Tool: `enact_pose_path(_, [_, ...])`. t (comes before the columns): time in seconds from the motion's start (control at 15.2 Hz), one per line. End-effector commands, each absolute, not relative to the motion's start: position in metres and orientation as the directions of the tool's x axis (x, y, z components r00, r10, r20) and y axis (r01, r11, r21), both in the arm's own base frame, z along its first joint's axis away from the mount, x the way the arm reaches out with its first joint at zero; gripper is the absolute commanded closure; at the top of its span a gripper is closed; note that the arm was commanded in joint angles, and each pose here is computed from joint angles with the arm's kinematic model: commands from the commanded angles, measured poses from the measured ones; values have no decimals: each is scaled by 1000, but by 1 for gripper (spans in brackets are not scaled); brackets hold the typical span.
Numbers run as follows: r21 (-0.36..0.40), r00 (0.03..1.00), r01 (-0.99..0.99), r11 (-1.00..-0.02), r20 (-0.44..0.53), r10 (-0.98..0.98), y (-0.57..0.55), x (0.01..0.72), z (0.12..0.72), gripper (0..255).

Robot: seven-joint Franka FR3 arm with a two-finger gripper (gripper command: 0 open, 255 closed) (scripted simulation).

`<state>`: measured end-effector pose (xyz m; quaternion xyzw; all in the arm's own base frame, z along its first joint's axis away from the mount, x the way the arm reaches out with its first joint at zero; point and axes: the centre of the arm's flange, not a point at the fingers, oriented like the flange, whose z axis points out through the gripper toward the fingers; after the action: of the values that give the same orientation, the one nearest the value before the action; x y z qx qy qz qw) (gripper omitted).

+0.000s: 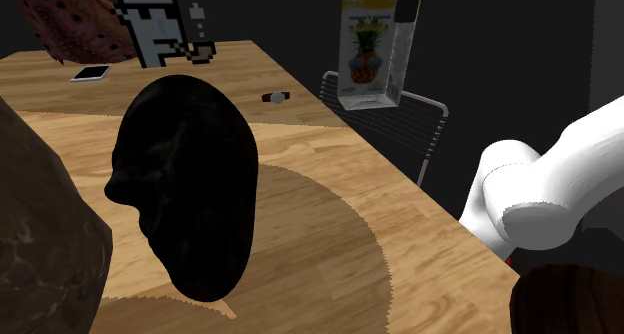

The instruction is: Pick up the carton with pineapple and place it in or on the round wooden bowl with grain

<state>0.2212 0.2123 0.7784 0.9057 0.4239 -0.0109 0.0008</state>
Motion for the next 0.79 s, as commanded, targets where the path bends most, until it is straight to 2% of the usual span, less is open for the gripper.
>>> enact_pose_path(0.0, [-8,641,767,-641,-21,767,219,197,781,255])
enact_pose_path(0.73, [-8,641,767,-641,-21,767,261,58,794,255])
